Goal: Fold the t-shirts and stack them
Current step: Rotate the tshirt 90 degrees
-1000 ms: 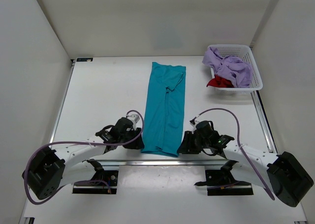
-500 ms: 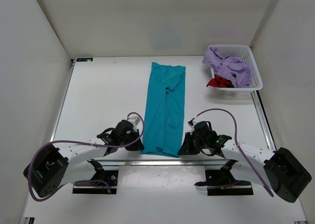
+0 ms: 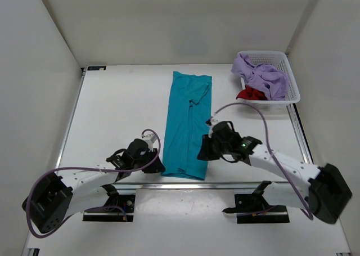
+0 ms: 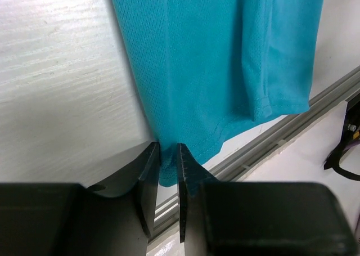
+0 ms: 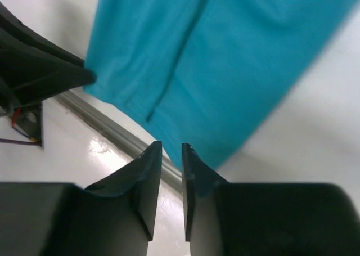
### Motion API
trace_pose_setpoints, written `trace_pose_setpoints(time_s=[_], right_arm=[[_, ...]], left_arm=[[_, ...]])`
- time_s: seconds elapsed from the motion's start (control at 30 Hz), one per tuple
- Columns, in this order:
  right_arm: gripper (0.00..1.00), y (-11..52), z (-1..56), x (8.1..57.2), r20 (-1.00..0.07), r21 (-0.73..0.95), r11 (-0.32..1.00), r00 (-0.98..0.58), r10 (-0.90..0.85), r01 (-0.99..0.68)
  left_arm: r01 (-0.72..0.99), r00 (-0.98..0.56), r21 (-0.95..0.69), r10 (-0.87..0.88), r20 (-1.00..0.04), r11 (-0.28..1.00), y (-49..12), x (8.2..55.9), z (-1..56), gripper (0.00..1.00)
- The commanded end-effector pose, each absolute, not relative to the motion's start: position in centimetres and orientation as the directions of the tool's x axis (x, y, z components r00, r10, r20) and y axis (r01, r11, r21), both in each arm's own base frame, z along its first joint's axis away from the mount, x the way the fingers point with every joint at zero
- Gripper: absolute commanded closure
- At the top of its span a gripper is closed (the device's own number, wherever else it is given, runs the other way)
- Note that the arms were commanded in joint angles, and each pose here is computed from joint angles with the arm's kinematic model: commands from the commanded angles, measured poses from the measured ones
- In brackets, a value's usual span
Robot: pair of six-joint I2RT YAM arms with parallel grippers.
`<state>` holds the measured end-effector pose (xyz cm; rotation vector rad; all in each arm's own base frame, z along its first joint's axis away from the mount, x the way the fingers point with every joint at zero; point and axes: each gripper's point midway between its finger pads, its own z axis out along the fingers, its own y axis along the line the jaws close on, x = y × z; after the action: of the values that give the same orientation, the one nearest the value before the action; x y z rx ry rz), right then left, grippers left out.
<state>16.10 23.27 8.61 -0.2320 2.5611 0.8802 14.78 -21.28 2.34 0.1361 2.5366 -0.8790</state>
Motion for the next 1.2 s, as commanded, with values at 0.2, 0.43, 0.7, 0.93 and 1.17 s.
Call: trace_pose_setpoints(time_s=[0.2, 0.43, 0.7, 0.93, 1.17], right_arm=[[0.74, 32.8, 9.6, 17.2, -0.579, 0.183, 0.742, -0.681, -0.449, -0.645], [0.64, 34.0, 8.4, 16.9, -0.574, -0.007, 0.746, -0.608, -0.548, -0.666], [0.65, 33.9, 6.3, 15.9, -0.509, -0.061, 0.731, -0.609, -0.609, -0.679], [0.8, 33.3, 5.9, 15.7, -0.498, -0.066, 0.752, -0.631, -0.595, -0.656], [0.96, 31.4, 5.5, 15.3, -0.486, -0.074, 0.788, -0.668, -0.563, -0.611]], left_arm=[[0.229, -0.89, -0.606, -0.088, -0.447, 0.762, -21.2, 14.6, 2.7, 0.72], [0.225, -0.891, -0.607, -0.091, -0.446, 0.762, -20.9, 14.5, 2.5, 0.72], [0.217, -0.888, -0.615, -0.108, -0.447, 0.758, -20.6, 14.7, 2.5, 0.72], [0.22, -0.887, -0.617, -0.109, -0.45, 0.755, -20.7, 14.7, 2.7, 0.72], [0.218, -0.884, -0.618, -0.116, -0.454, 0.755, -20.7, 14.9, 2.8, 0.72]])
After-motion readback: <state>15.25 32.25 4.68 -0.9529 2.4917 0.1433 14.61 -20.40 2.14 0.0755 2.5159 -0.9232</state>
